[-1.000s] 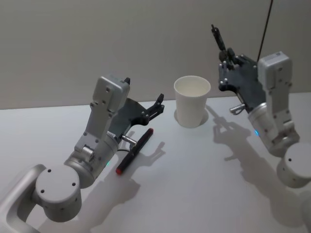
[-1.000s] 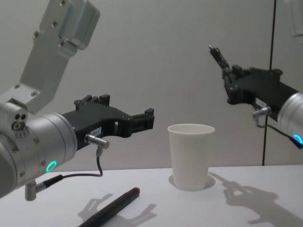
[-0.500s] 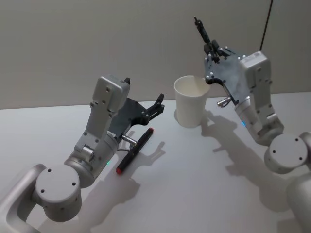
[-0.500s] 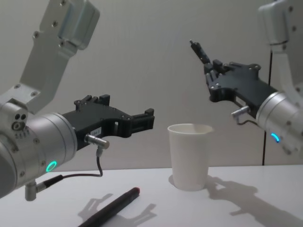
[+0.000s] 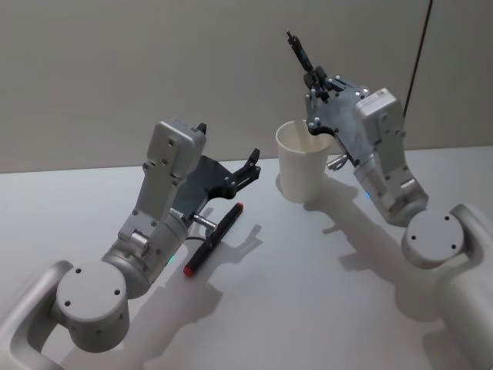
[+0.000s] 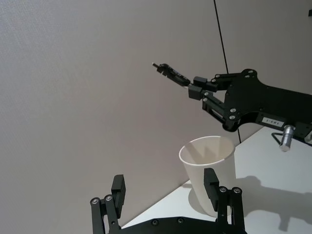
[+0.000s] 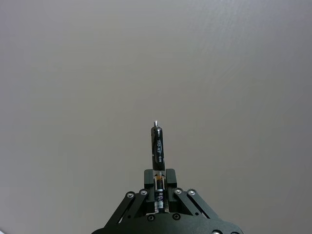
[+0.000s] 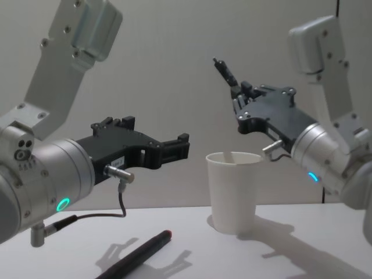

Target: Place the pen into the pen holder.

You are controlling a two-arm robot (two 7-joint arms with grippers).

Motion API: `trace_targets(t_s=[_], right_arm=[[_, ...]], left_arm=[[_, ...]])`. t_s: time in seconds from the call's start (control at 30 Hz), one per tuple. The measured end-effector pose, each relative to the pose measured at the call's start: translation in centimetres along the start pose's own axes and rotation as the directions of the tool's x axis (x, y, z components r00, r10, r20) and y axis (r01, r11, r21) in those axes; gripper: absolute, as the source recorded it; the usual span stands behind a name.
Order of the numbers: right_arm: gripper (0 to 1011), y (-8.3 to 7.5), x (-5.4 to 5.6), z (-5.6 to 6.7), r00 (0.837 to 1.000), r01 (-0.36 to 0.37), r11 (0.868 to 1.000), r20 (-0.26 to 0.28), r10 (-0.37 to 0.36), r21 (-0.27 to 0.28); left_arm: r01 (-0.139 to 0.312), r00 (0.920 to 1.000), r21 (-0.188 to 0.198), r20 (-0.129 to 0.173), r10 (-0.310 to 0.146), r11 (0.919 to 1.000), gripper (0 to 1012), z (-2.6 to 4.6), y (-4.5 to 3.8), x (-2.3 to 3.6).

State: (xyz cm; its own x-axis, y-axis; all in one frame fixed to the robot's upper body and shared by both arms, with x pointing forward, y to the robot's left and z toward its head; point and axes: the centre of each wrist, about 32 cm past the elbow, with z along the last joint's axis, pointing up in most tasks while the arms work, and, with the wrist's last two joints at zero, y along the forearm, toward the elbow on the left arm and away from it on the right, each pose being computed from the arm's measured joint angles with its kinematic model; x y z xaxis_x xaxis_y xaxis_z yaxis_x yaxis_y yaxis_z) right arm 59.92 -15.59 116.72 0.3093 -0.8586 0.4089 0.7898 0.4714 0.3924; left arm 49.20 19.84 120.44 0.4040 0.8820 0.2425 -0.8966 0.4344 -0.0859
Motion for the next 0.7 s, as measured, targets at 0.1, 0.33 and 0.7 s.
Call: trace_targets(t_s=[0.1,0.33,0.7], right_arm=[[132,0.4,-0.3,-0.4,1.000,-0.009,1.000,0.000,0.009,0.004],[131,1.0,-1.0,-1.4,1.000,-0.029,1.000,-0.005,0.030,0.008],[131,1.6,-2.0,-2.7,0.998,-0.053,0.999,-0.020,0.053,0.005]], left_arm=[[0.000,1.0000,0.000,0.000,0.000,1.0000,1001,0.00,0.00,0.00],[0.000,1.0000,0.000,0.000,0.000,1.0000,1001,0.00,0.00,0.00],[0.000,1.0000,0.000,0.000,0.000,1.0000,1001,0.00,0.00,0.00]])
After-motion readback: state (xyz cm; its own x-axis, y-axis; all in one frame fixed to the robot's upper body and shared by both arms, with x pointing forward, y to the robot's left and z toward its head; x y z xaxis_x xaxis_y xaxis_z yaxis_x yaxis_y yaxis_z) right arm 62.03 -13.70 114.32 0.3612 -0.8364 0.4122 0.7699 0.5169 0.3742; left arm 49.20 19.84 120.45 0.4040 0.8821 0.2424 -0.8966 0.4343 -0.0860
